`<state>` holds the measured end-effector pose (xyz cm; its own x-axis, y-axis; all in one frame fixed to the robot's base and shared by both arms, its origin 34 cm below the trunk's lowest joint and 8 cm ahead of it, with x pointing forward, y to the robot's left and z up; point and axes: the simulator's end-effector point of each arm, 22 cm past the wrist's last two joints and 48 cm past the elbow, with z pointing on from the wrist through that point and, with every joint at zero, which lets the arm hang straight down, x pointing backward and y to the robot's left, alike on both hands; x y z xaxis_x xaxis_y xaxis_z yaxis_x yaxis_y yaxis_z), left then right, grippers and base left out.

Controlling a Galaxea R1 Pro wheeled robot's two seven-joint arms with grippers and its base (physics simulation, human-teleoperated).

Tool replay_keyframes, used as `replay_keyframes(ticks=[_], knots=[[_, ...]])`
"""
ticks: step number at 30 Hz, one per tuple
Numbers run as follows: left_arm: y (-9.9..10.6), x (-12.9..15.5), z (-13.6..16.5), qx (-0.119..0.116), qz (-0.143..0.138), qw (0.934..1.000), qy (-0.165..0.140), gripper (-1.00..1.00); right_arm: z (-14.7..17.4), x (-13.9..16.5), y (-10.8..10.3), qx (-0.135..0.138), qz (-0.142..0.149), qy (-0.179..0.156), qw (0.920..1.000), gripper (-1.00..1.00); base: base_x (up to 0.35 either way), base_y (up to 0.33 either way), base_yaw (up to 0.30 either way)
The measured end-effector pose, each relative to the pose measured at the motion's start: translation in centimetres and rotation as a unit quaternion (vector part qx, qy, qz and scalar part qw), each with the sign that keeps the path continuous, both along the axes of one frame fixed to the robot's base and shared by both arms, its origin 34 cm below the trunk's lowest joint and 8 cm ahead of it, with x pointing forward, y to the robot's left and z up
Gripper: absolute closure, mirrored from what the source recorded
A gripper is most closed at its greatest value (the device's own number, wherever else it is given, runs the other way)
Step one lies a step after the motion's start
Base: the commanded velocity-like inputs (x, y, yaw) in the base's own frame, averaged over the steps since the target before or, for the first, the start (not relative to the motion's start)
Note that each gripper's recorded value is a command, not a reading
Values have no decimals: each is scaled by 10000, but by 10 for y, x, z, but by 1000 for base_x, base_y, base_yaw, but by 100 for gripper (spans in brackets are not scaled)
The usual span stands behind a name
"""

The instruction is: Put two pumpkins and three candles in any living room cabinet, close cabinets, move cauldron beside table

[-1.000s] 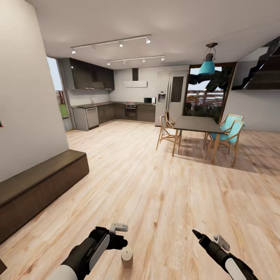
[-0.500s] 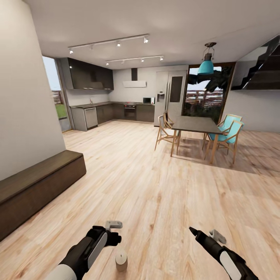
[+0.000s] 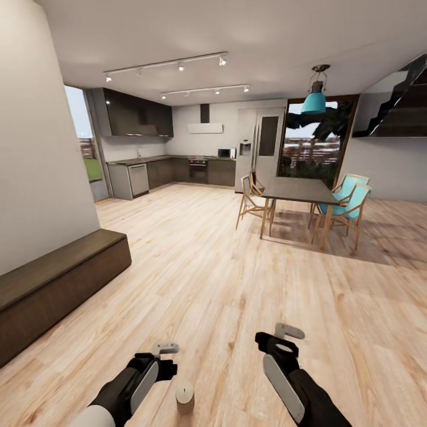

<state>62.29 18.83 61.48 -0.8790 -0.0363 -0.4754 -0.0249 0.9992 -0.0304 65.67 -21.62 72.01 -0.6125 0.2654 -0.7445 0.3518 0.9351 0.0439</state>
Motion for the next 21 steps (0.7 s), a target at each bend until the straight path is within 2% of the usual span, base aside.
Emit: replay_keyframes(ticks=[5, 8, 12, 21], knots=[[11, -18, -22, -22, 226, 9995, 241, -100, 1, -2, 7, -78, 52, 28, 10000, -100, 0, 0, 0], [14, -25, -29, -19, 271, 9991, 318, -100, 1, -3, 9, -82, 78, 34, 9999, -100, 0, 0, 0], [15, -29, -33, -12, 296, 9989, 356, -100, 1, -3, 12, -79, 113, 34, 9999, -100, 0, 0, 0], [17, -30, -35, -20, 320, 9988, 373, -100, 3, 2, 26, 115, 366, -61, 9992, -100, 0, 0, 0]])
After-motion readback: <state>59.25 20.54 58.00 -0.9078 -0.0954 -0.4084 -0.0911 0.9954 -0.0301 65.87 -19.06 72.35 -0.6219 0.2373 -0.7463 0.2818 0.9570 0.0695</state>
